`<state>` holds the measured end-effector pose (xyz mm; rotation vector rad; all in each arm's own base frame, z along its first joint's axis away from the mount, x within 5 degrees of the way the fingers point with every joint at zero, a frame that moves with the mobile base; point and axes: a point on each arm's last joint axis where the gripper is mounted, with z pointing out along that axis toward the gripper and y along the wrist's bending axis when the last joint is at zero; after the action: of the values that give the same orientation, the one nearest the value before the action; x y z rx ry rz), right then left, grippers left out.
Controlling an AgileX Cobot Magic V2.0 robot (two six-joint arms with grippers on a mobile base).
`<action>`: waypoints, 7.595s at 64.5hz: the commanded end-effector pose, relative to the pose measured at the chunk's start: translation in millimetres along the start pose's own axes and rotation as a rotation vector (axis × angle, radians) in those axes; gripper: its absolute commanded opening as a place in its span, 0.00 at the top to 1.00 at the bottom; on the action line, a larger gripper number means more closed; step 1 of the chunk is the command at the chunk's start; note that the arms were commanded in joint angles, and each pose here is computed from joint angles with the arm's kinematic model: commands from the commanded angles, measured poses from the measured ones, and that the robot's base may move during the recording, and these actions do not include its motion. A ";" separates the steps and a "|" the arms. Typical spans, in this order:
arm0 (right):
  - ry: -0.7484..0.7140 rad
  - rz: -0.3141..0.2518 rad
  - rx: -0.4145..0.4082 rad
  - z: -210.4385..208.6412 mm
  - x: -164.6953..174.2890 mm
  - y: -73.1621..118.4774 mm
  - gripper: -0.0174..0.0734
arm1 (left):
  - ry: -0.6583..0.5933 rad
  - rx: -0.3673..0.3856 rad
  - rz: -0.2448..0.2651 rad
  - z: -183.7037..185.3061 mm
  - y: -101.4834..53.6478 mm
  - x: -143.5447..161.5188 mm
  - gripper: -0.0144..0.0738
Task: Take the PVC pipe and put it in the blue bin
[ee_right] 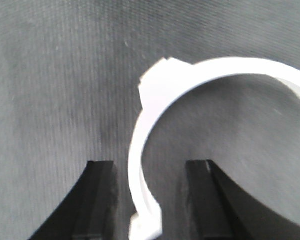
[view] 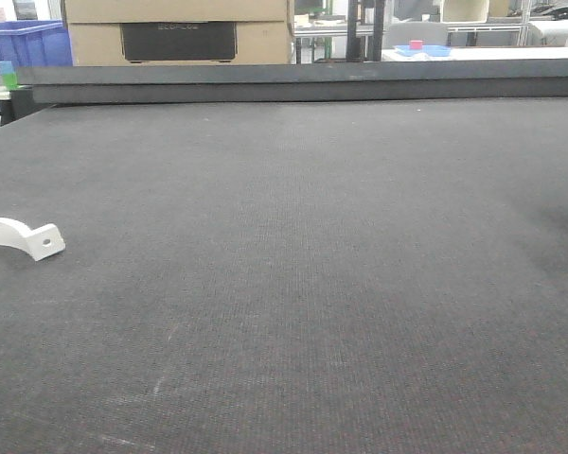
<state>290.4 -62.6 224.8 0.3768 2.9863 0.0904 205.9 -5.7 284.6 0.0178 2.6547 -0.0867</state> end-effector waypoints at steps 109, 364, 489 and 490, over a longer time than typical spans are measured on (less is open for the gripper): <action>0.023 0.041 -0.019 -6.2 -17.0 2.4 0.99 | 0.187 -0.234 0.260 77.6 30.1 -71.6 0.51; -1.427 -0.130 0.029 -198.0 207.4 8.0 0.99 | -1.158 -0.008 0.019 -148.0 -6.2 56.5 0.96; -1.427 -0.130 0.029 -198.0 207.4 8.0 0.99 | -1.158 -0.008 0.019 -148.0 -6.2 56.5 0.96; -1.427 -0.130 0.029 -198.0 207.4 8.0 0.99 | -1.158 -0.008 0.019 -148.0 -6.2 56.5 0.96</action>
<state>67.4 -11.1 393.3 0.1307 1.6211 -0.1549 88.0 -2.1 386.1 -0.0056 1.5295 -0.0425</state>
